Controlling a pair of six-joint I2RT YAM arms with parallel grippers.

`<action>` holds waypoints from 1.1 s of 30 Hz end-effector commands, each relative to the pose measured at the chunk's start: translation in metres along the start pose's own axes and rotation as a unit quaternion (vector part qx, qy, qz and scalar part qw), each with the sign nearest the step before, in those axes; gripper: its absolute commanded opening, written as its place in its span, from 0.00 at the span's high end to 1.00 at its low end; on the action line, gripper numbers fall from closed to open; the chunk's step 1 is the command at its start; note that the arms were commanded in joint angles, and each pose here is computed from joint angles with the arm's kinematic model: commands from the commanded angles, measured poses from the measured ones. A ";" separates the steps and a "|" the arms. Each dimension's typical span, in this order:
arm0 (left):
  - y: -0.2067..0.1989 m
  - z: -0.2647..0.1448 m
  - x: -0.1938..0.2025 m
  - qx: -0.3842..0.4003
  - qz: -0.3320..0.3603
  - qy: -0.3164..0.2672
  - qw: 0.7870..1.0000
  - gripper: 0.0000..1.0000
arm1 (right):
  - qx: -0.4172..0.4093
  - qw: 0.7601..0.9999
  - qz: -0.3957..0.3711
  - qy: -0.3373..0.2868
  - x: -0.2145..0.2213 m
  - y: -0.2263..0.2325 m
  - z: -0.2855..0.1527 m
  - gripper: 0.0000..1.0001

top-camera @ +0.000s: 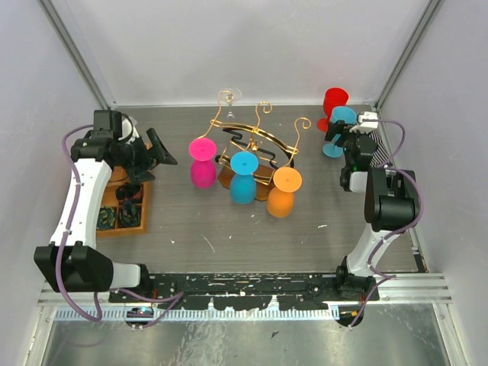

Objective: Take the wine glass off the wine glass rack

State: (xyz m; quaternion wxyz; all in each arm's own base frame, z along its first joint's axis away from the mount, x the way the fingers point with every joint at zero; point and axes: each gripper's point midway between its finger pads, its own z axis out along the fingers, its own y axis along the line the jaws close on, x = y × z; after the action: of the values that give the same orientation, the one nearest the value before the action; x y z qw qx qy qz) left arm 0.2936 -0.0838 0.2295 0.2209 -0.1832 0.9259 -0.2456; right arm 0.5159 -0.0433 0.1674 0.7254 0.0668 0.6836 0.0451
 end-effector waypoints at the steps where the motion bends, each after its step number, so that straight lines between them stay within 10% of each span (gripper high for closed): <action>1: -0.010 0.000 -0.009 0.024 0.007 -0.018 1.000 0.02 | -0.028 0.995 -0.007 -0.095 -0.046 0.009 0.007 0.26; 15: 0.000 0.007 -0.006 0.015 0.015 -0.028 0.999 0.00 | -0.028 0.998 -0.033 -0.047 -0.005 -0.001 0.014 0.16; 18: 0.001 0.008 -0.006 0.014 0.011 -0.029 0.999 0.00 | -0.026 0.998 -0.035 -0.048 -0.008 -0.001 0.011 0.01; 33: 0.014 0.011 -0.011 -0.022 0.010 -0.042 0.999 0.00 | 0.015 0.999 -0.049 0.004 -0.019 -0.008 -0.025 0.00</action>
State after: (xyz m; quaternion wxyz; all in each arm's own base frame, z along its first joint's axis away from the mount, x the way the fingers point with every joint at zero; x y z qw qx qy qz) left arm 0.3027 -0.0775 0.2130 0.2413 -0.1876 0.9237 -0.2309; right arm 0.5068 -0.0447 0.1361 0.7010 0.0398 0.7114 0.0307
